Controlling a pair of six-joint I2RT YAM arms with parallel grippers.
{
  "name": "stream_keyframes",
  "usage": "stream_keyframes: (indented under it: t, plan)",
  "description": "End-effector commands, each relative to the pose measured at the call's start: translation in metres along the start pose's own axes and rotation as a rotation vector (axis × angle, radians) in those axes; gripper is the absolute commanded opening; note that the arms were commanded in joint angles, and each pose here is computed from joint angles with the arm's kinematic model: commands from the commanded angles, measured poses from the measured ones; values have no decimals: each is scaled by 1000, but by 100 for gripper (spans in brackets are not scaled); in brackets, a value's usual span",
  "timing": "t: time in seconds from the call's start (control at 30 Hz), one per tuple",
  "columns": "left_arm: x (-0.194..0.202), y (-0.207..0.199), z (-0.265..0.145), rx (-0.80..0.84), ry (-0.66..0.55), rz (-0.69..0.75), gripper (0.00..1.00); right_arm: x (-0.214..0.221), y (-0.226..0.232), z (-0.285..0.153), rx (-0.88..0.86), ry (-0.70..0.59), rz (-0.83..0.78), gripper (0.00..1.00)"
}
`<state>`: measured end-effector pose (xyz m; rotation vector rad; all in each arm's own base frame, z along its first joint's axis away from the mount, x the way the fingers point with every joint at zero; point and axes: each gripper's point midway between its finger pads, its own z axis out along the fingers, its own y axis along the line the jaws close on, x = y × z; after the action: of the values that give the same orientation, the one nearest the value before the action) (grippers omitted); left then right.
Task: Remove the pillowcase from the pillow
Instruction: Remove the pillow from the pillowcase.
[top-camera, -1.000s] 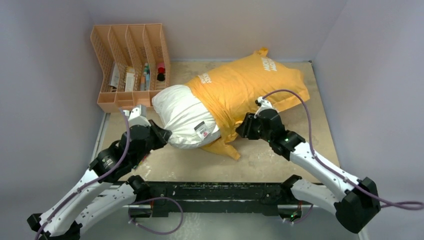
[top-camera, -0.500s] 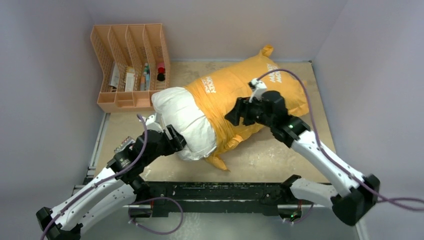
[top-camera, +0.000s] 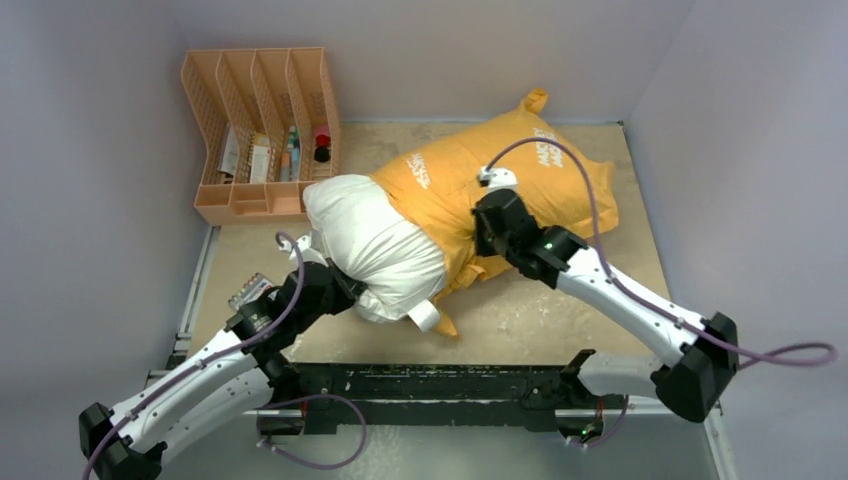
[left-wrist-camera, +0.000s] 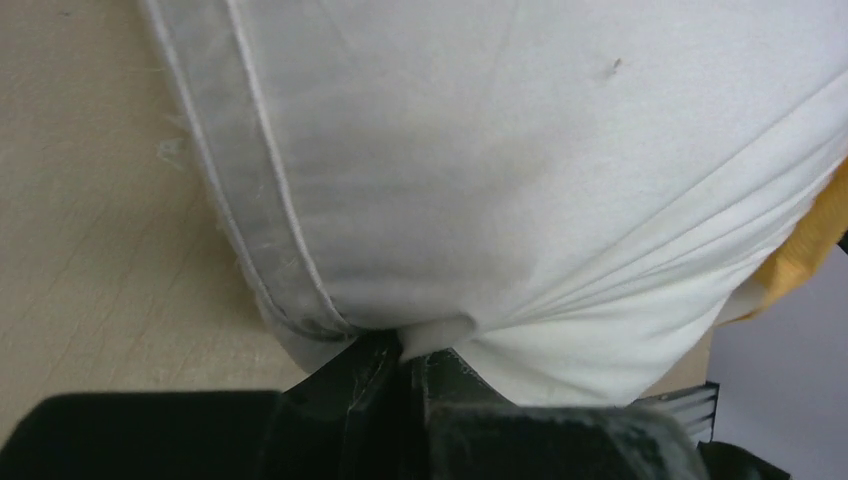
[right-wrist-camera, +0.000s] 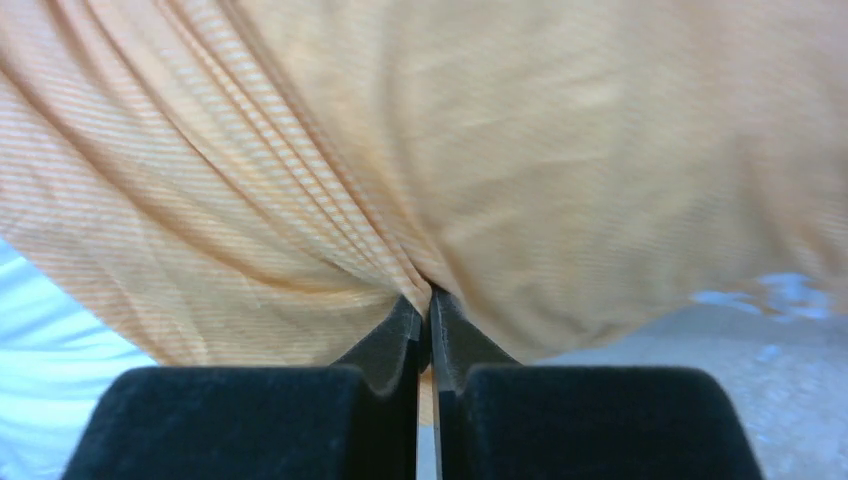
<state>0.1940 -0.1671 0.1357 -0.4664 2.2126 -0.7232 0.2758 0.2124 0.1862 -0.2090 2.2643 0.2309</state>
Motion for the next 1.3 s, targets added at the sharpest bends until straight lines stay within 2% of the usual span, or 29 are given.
stream_keyframes:
  t: [0.0, 0.1, 0.2, 0.27, 0.33, 0.4, 0.43, 0.47, 0.5, 0.53, 0.6, 0.67, 0.83, 0.9, 0.97, 1.07, 1.1, 1.2, 1.23, 1.27]
  plan:
    - [-27, 72, -20, -324, -196, -78, 0, -27, -118, -25, 335, -134, 143, 0]
    - [-30, 74, -23, -304, -231, -128, 0, -19, -133, -27, 322, -114, 185, 0]
    - [-25, 75, -20, -317, -208, -118, 0, -15, -95, -20, 104, -61, 172, 0]
    - [-27, 69, -19, -303, -199, -95, 0, -23, -79, -26, 11, -85, 165, 6]
    - [-30, 58, -19, -256, -198, -77, 0, -36, -70, -41, -55, -168, 193, 31]
    - [-34, 44, -20, -195, -196, -66, 0, -56, -57, -63, -158, -278, 193, 47]
    - [-36, 39, -21, -174, -199, -61, 13, -66, -50, -74, -203, -325, 188, 53]
    - [-37, 36, -23, -160, -199, -56, 30, -77, -46, -83, -230, -360, 184, 58]
    - [-40, 34, -25, -154, -206, -54, 42, -91, -39, -94, -265, -385, 173, 63]
    - [-43, 33, -27, -157, -214, -52, 52, -98, -33, -96, -291, -373, 153, 64]
    - [-50, 31, -33, -166, -232, -43, 65, -105, -20, -91, -334, -308, 115, 65]
    - [-59, 28, -41, -172, -250, -39, 70, -109, -9, -77, -360, -242, 96, 66]
    - [-86, 12, -67, -167, -308, -22, 72, -118, 17, -27, -367, -124, 25, 70]
    - [-98, 6, -76, -172, -336, -2, 72, -119, 34, -9, -366, -68, -51, 72]
    - [-109, 1, -83, -187, -353, 28, 73, -116, 40, 15, -271, -18, -146, 73]
    - [-120, -10, -85, -224, -353, 69, 74, -106, 26, 45, -85, 18, -219, 68]
    - [-121, -15, -82, -234, -343, 82, 76, -94, 22, 50, -71, 57, -229, 60]
    - [-126, -35, -70, -247, -305, 144, 79, -35, 22, 55, -132, 186, -273, 24]
    - [-128, -42, -64, -247, -297, 163, 82, -9, 22, 54, -151, 229, -250, 14]
    - [-129, -48, -56, -249, -288, 186, 84, 10, 25, 47, -168, 244, -184, 10]
